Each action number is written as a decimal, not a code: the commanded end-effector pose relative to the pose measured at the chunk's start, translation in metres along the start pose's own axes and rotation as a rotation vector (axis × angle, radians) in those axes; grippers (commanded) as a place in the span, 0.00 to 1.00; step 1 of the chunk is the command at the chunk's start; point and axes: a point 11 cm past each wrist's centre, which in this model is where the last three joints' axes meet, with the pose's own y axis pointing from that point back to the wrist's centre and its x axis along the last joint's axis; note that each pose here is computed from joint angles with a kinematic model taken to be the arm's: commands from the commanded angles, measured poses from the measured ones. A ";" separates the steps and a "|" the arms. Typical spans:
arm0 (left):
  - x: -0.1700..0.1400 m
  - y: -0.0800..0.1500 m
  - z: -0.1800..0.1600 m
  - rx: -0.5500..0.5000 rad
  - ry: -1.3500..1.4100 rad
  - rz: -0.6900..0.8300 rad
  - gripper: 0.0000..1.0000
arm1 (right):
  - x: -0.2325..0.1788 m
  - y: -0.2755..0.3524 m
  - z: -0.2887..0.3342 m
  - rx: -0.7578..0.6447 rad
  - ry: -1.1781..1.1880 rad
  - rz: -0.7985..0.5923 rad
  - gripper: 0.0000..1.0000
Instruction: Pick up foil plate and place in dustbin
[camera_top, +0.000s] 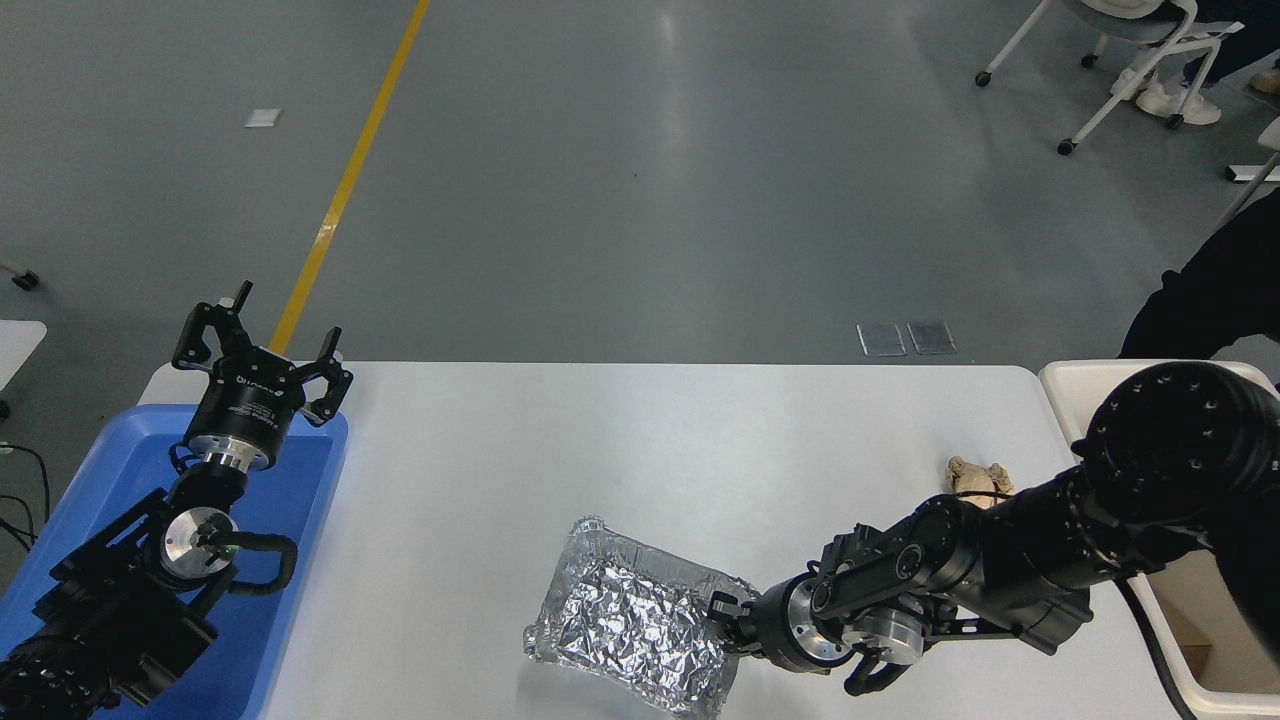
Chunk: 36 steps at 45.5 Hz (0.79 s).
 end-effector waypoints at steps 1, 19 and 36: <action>0.000 0.000 0.000 0.001 -0.001 -0.001 0.99 | 0.019 0.013 -0.005 -0.014 0.055 0.043 0.00; 0.000 0.000 0.000 0.000 0.000 0.000 0.99 | 0.118 0.101 -0.016 -0.034 0.110 0.192 0.00; 0.001 0.001 0.000 0.001 -0.001 0.002 0.99 | 0.187 0.210 -0.024 0.023 0.078 0.270 0.00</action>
